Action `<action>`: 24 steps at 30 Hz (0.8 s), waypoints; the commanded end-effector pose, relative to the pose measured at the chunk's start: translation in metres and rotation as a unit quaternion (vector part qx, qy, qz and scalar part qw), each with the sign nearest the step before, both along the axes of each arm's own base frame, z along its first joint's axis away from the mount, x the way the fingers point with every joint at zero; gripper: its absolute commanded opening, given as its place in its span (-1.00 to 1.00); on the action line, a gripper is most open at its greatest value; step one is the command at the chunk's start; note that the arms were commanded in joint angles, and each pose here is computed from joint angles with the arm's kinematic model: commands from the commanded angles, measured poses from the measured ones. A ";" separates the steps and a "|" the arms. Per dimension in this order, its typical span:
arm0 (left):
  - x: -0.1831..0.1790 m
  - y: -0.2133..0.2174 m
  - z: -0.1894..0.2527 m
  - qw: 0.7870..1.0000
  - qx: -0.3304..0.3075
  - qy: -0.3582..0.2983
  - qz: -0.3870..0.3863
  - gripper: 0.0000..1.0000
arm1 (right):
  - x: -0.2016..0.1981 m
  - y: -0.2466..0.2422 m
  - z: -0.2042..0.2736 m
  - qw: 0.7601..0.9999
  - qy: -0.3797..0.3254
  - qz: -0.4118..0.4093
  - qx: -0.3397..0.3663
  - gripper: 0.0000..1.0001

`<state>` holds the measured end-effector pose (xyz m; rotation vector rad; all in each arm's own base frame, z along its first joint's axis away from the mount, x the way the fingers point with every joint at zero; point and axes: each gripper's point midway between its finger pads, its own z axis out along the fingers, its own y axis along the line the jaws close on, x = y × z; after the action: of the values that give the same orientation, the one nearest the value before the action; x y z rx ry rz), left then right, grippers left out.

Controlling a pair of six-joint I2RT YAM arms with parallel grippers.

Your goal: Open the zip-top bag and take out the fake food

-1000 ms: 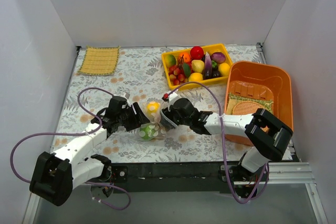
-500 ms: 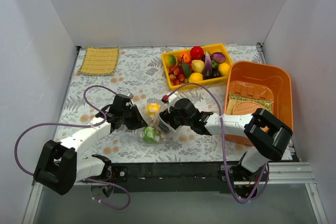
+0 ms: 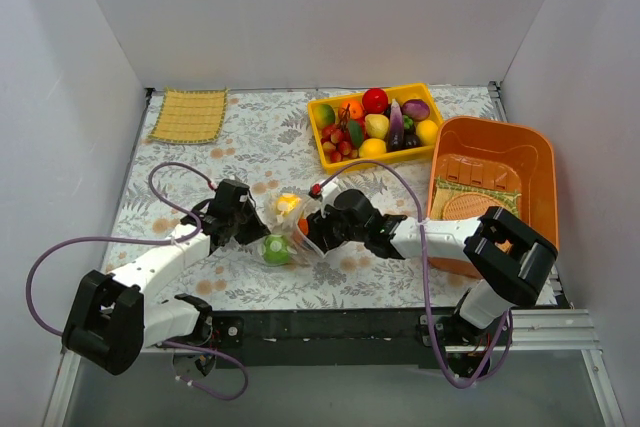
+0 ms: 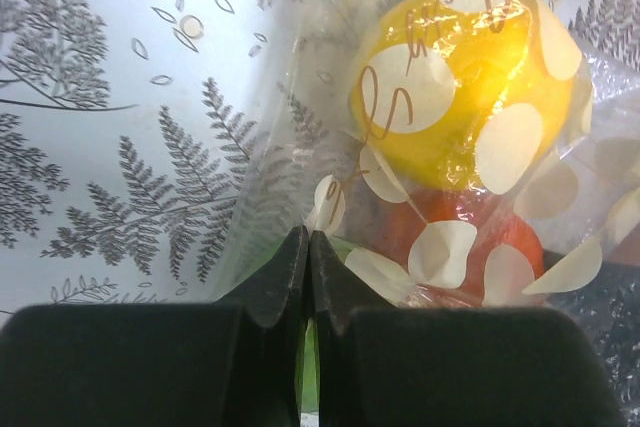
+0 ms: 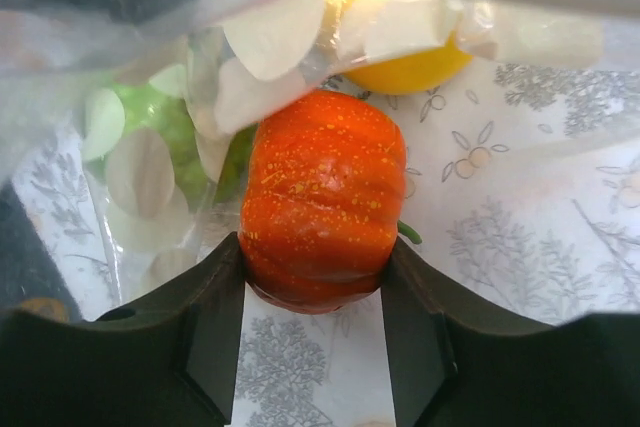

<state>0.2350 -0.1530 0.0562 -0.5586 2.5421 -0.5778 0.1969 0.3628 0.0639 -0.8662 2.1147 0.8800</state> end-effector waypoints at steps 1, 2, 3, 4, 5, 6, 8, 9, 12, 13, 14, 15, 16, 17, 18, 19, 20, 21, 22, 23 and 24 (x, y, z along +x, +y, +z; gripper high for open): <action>0.015 0.026 0.005 0.996 0.049 -0.029 0.068 -1.00 | 0.017 0.000 0.021 0.999 -0.026 -0.030 0.029 -0.39; 0.016 0.027 0.005 0.996 0.051 -0.030 0.071 -1.00 | 0.018 -0.001 0.023 0.999 -0.027 -0.032 0.033 -0.38; 0.017 0.030 0.004 0.995 0.056 -0.029 0.076 -1.00 | 0.020 0.000 0.026 0.998 -0.029 -0.035 0.036 -0.38; 0.019 0.036 0.003 0.993 0.068 -0.032 0.087 -1.00 | 0.020 -0.002 0.029 0.998 -0.030 -0.038 0.034 -0.42; 0.019 0.040 0.002 0.992 0.076 -0.031 0.097 -1.00 | 0.023 -0.003 0.031 0.998 -0.032 -0.047 0.033 -0.46; 0.020 0.044 0.002 0.991 0.080 -0.033 0.104 -1.00 | 0.024 -0.005 0.033 0.998 -0.033 -0.052 0.033 -0.54; 0.024 0.052 0.004 0.988 0.091 -0.041 0.121 -1.00 | 0.030 -0.012 0.043 0.995 -0.045 -0.077 0.035 -0.58; 0.026 0.053 0.006 0.987 0.092 -0.046 0.123 -1.00 | 0.031 -0.015 0.048 0.995 -0.048 -0.083 0.038 -0.60; 0.032 0.056 0.009 0.985 0.097 -0.054 0.129 -1.00 | 0.038 -0.021 0.067 0.992 -0.060 -0.099 0.042 -0.63; 0.034 0.056 0.008 0.985 0.099 -0.052 0.130 -1.00 | 0.041 -0.022 0.073 0.992 -0.064 -0.104 0.044 -0.63; 0.036 0.056 0.009 0.985 0.101 -0.052 0.132 -1.00 | 0.043 -0.023 0.077 0.991 -0.063 -0.108 0.039 -0.66; 0.037 0.057 0.010 0.984 0.101 -0.054 0.134 -1.00 | 0.045 -0.023 0.079 0.991 -0.065 -0.109 0.038 -0.66; 0.039 0.058 0.010 0.984 0.102 -0.054 0.139 -1.00 | 0.045 -0.023 0.081 0.991 -0.065 -0.109 0.038 -0.67; 0.039 0.060 0.011 0.983 0.104 -0.054 0.145 -1.00 | 0.047 -0.022 0.087 0.991 -0.065 -0.112 0.039 -0.68; 0.041 0.063 0.012 0.981 0.106 -0.057 0.150 -1.00 | 0.046 -0.026 0.083 0.991 -0.061 -0.113 0.026 -0.70; 0.043 0.066 0.013 0.980 0.107 -0.059 0.157 -1.00 | 0.046 -0.028 0.087 0.991 -0.062 -0.117 0.026 -0.70; 0.045 0.068 0.014 0.979 0.108 -0.061 0.160 -1.00 | 0.048 -0.030 0.090 0.990 -0.064 -0.124 0.023 -0.71; 0.047 0.071 0.016 0.978 0.111 -0.065 0.166 -1.00 | 0.048 -0.033 0.093 0.990 -0.062 -0.127 0.020 -0.71; 0.049 0.077 0.016 0.976 0.116 -0.064 0.175 -1.00 | 0.048 -0.037 0.102 0.989 -0.067 -0.130 0.027 -0.71; 0.050 0.081 0.015 0.974 0.119 -0.061 0.181 -1.00 | 0.050 -0.039 0.109 0.988 -0.069 -0.134 0.031 -0.72; 0.051 0.084 0.013 0.973 0.121 -0.058 0.187 -1.00 | 0.054 -0.041 0.124 0.986 -0.076 -0.139 0.043 -0.71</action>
<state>0.2712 -0.0898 0.0593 -0.7971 2.3448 -0.2384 0.2369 0.3297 0.1321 -0.6394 2.0734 0.7243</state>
